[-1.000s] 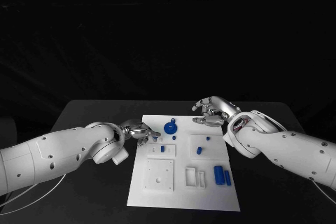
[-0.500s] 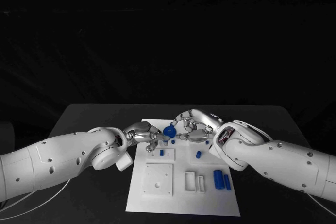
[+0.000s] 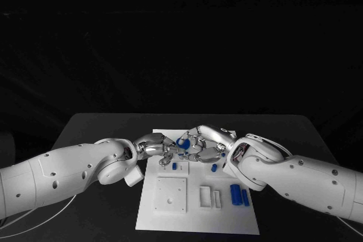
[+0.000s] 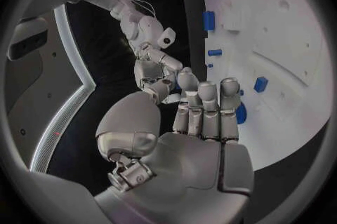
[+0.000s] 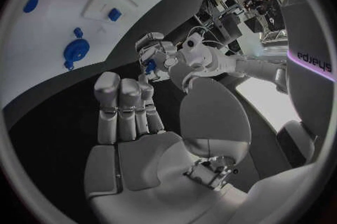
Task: Assemble the parts on the task board
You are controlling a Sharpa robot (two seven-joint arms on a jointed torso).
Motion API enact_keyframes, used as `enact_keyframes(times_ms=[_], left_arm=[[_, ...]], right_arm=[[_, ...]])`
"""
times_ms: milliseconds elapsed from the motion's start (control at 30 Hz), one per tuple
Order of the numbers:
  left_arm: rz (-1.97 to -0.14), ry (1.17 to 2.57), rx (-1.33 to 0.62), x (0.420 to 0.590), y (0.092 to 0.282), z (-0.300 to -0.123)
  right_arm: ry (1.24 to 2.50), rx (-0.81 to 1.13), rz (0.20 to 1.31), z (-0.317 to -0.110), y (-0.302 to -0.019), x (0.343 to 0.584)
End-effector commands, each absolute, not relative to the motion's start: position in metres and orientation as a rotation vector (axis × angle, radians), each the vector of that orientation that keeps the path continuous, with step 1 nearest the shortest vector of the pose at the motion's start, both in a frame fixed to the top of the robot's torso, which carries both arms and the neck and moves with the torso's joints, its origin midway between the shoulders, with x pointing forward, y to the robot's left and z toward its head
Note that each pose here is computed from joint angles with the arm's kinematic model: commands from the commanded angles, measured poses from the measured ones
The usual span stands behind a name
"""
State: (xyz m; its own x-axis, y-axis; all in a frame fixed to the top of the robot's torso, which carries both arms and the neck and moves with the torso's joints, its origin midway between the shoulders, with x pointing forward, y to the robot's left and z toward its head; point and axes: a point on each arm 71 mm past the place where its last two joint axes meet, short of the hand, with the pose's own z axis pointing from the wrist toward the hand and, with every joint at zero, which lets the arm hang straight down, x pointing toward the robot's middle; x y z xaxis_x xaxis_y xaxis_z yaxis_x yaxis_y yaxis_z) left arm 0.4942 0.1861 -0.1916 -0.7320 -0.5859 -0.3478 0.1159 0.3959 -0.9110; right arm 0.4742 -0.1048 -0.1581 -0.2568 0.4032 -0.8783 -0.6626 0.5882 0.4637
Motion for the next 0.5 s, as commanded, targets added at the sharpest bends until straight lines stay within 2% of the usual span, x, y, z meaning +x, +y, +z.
enact_keyframes(times_ms=[33,500], left_arm=[[-1.430,2.007,-0.385,0.4918,0.1822,-0.1899],[-1.429,2.016,-0.385,0.4918,0.1833,-0.1904]], right_arm=[[1.529,-0.291,1.053,-0.1591,-0.1007,0.4694],[1.520,-0.288,1.056,-0.1589,-0.1012,0.4685]])
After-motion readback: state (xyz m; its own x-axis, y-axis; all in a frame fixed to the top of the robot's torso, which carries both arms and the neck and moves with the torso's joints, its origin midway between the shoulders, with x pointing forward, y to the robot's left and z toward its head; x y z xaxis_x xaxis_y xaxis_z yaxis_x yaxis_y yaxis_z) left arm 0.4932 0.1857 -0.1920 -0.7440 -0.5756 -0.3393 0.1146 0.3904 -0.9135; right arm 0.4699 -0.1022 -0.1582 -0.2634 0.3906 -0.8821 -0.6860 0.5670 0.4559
